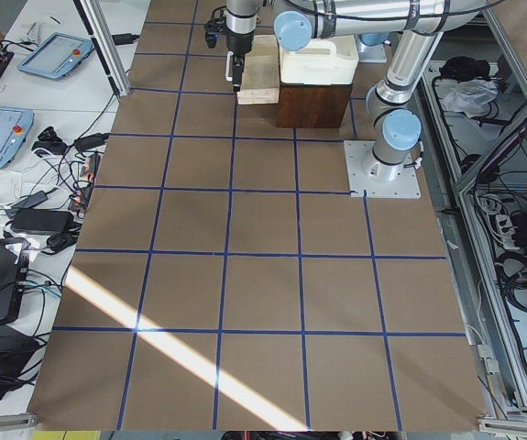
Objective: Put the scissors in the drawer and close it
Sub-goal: 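Move the right gripper toward the grey-and-orange scissors on the table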
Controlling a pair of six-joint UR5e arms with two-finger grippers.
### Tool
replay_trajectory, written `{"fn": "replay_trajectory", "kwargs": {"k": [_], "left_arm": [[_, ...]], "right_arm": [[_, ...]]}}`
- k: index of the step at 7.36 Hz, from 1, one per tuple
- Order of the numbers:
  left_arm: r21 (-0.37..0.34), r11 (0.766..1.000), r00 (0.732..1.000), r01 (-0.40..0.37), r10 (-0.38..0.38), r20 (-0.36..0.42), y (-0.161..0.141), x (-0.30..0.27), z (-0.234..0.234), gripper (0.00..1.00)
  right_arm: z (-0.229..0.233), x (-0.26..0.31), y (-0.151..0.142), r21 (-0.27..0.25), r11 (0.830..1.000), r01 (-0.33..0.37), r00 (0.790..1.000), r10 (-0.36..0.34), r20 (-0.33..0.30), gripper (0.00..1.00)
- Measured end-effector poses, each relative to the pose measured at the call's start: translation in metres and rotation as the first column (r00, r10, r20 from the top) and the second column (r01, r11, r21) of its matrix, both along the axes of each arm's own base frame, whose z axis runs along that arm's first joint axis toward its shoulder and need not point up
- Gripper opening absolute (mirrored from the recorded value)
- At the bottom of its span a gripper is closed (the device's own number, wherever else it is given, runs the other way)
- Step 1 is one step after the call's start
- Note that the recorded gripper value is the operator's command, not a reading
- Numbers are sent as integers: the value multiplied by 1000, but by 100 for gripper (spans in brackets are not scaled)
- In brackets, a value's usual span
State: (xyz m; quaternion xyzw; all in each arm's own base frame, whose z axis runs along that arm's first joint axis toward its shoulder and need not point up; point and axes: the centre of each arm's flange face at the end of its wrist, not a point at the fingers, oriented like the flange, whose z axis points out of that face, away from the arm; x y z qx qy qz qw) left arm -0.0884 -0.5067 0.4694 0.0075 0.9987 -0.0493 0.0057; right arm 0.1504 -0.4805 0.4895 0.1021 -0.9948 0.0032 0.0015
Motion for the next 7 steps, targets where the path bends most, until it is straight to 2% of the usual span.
{"fn": "replay_trajectory", "kwargs": {"k": [1,2,3,4,5,7], "left_arm": [[1,1000,1000,0,0,0,0,0,0,100],[1,1000,1000,0,0,0,0,0,0,100],[1,1000,1000,0,0,0,0,0,0,100],[0,1000,1000,-1,1,0,0,1,0,100],[0,1000,1000,-2,2,0,-1,1,0,100],[0,1000,1000,-1,1,1,-1,2,0,100]], "right_arm": [[-16,-22,-6,22,991,-131,991,131,0,94],[-38,-56,-13,29,969,-247,969,247,1,95],[-65,-105,-21,19,916,-400,917,400,-5,96],[-88,-156,-24,19,854,-521,854,521,-2,100],[-110,-201,-26,34,798,-601,799,601,19,100],[-155,-271,-30,75,714,-696,718,693,61,100]]}}
